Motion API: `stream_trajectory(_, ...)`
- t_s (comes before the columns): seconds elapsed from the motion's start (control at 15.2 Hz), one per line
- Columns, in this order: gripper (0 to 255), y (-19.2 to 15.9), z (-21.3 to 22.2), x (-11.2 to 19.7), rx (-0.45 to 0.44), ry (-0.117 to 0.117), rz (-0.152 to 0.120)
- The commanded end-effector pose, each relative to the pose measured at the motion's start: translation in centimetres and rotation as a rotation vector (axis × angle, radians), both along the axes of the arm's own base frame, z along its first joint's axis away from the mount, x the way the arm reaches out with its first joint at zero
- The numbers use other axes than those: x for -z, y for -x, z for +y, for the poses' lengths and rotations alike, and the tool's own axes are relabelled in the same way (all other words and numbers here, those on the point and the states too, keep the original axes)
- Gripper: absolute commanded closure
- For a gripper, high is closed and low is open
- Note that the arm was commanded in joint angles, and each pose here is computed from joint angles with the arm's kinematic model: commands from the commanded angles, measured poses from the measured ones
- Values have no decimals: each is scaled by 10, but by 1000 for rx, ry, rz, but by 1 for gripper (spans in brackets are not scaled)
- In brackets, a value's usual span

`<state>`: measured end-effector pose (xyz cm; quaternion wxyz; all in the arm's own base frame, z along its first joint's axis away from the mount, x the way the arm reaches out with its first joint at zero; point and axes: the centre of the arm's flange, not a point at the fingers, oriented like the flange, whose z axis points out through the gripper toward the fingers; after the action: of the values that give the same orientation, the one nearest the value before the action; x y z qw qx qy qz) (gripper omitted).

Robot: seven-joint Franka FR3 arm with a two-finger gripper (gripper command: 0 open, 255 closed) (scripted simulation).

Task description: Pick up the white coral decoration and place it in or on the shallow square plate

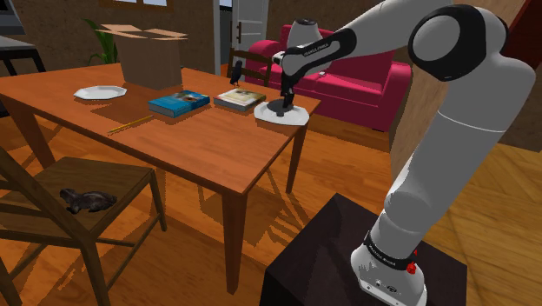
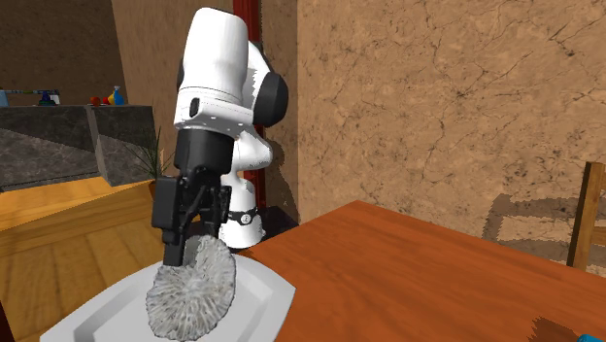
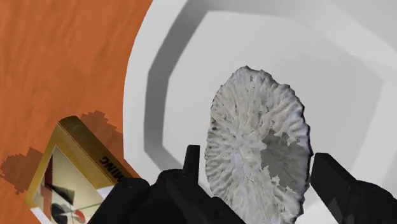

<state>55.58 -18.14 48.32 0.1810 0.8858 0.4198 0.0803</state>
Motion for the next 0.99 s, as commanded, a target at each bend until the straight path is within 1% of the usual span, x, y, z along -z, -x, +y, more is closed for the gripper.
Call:
stream_trajectory(0.0, 0, 0, 0, 1, 1, 0, 2)
stream_trajectory(0.2, 0, 1, -1, 1, 1, 0, 2)
stream_trajectory(0.46, 0, 16, 11, -45, 1, 0, 2)
stream_trajectory(0.92, 0, 16, 11, -45, 1, 0, 2)
